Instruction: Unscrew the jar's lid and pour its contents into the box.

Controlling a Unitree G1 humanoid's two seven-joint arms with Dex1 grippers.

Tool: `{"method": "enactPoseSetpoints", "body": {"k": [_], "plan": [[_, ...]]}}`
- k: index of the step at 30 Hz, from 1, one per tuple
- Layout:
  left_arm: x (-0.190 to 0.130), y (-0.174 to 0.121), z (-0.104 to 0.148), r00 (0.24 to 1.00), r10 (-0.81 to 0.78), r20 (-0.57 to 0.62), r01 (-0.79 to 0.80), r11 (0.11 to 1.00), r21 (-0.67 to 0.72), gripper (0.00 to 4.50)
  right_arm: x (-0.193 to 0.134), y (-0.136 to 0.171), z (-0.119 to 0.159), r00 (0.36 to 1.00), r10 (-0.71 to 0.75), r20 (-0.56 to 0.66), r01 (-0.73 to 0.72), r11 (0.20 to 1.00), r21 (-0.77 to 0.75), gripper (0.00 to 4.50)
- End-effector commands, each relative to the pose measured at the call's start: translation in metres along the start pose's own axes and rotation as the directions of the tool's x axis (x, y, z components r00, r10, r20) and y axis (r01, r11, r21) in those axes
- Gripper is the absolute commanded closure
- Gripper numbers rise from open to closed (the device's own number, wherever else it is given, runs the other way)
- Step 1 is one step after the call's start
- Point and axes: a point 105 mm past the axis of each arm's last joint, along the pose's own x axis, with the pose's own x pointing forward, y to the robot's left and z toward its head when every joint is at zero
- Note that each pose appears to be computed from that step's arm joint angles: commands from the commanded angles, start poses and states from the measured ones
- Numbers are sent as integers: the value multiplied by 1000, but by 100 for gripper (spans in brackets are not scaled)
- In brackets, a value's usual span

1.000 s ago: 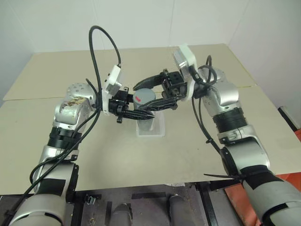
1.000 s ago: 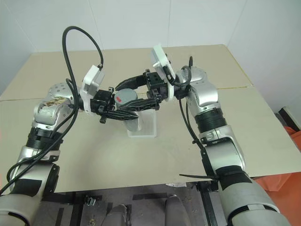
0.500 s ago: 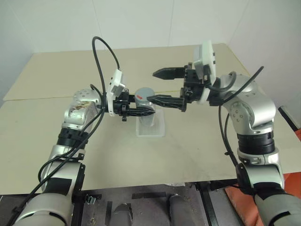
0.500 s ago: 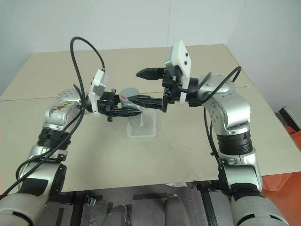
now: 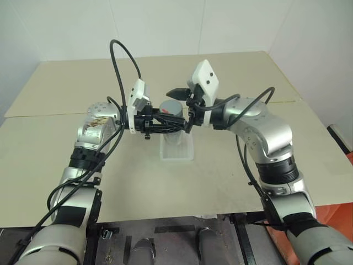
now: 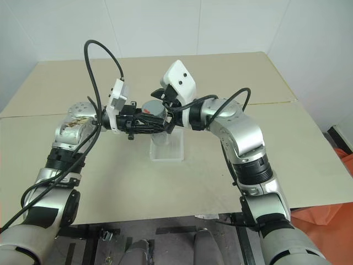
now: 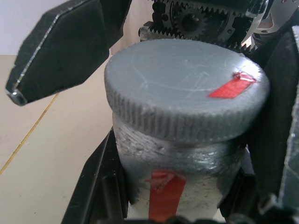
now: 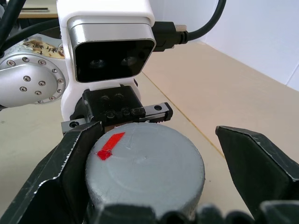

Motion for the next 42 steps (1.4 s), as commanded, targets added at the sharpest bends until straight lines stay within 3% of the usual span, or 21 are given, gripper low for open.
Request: {"method": "enactPoseSetpoints", "body": {"k": [1, 9, 15, 20, 23, 34, 42], "plan": [[-5, -4, 14, 999, -34, 2, 34, 997, 76, 255, -29, -28, 21, 991, -103, 85, 103, 995, 5, 4], [-15, -5, 14, 1000, -24, -11, 25, 996, 83, 255, -75, -45, 6, 992, -117, 52, 117, 993, 8, 4], [-17, -2, 13, 1000, -17, -16, 18, 996, 85, 255, -87, -36, 0, 997, -69, 17, 69, 997, -20, 4], [-8, 3, 13, 1000, -3, -2, 3, 997, 80, 255, -71, -3, 20, 996, 71, 54, -67, 995, -70, 4], [-4, 5, 12, 1000, -4, 1, 4, 997, 78, 255, -55, 6, 32, 993, 84, 80, -77, 994, -82, 4], [-4, 6, 14, 1000, -15, -9, 16, 996, 88, 255, -1, 1, 28, 999, -3, 35, 6, 995, -97, 4], [-11, 4, 13, 1000, -4, -16, 6, 996, 85, 255, -9, -15, 26, 997, -57, 56, 60, 997, -50, 4]]}}
